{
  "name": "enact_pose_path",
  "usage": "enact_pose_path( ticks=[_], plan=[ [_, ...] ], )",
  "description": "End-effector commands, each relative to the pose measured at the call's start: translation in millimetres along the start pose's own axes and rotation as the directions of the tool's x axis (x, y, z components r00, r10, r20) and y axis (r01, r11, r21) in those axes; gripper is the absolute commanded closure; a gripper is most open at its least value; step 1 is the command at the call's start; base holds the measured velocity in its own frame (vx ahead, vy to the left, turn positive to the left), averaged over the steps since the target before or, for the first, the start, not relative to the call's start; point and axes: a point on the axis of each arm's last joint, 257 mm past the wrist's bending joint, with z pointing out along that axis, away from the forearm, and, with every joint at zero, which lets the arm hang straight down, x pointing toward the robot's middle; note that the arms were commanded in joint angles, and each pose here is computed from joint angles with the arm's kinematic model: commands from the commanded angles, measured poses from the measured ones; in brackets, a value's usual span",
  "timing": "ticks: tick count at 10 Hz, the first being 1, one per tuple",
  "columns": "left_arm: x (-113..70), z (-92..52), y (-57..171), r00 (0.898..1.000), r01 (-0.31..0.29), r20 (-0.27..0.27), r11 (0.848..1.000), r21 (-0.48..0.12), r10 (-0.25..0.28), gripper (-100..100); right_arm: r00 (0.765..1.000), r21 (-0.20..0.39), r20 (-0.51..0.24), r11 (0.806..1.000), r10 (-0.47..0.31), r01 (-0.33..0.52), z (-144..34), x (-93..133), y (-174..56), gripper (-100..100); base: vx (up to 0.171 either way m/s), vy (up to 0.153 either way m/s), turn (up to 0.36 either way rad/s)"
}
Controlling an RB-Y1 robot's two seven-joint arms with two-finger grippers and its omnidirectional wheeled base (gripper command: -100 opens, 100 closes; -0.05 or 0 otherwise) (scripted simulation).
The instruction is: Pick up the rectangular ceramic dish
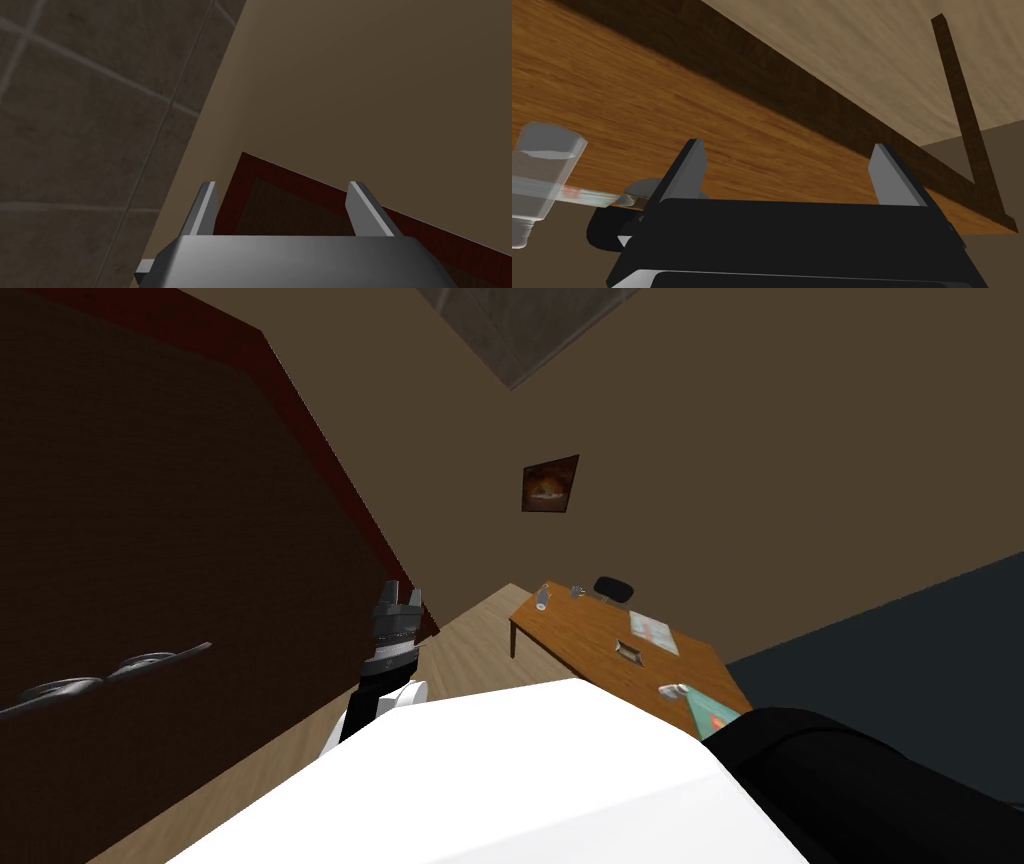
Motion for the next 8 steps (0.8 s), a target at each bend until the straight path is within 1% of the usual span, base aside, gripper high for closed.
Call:
enact_pose_path(
  ticks=[1,2,3,4,5,6,7,8],
  plan=[
    [0.0,0.0,0.0,1.000,0.000,0.000,1.000,0.000,0.000,0,0.999,0.036,-0.034,0.999,-0.027,0.028,-5.7,13.9,-18.7,-100,0.034,-0.001,0.179],
    [0.0,0.0,0.0,1.000,0.000,0.000,1.000,0.000,0.000,0,0.993,0.079,-0.084,0.993,-0.078,0.085,-15.2,31.1,-44.5,-100,0.043,-0.001,0.294],
    [0.0,0.0,0.0,1.000,0.000,0.000,1.000,0.000,0.000,0,0.993,0.079,-0.084,0.993,-0.078,0.085,-15.2,31.1,-44.5,-100,0.037,-0.007,0.166],
    [-0.1,0.0,0.0,1.000,0.000,0.000,1.000,0.000,0.000,0,0.984,0.107,-0.127,0.984,-0.127,0.141,-23.8,43.6,-64.1,-100,0.045,-0.004,0.243],
    [0.0,0.0,0.0,1.000,0.000,0.000,1.000,0.000,0.000,0,0.983,0.114,-0.134,0.983,-0.125,0.141,-25.5,46.7,-68.1,-100,0.044,-0.012,0.199],
    [-0.1,0.0,0.0,1.000,0.000,0.000,1.000,0.000,0.000,0,0.971,0.126,-0.167,0.973,-0.172,0.194,-32.0,54.5,-81.0,-100,0.043,-0.010,0.315],
    [0.0,0.0,0.0,1.000,0.000,0.000,1.000,0.000,0.000,0,0.969,0.142,-0.182,0.971,-0.167,0.194,-36.3,60.8,-89.4,-100,0.036,-0.020,0.120],
    [-0.1,-0.1,0.0,1.000,0.000,0.000,1.000,0.000,0.000,0,0.969,0.142,-0.182,0.971,-0.167,0.194,-36.3,60.8,-89.4,-100,0.015,-0.012,-0.033]
  ],
)
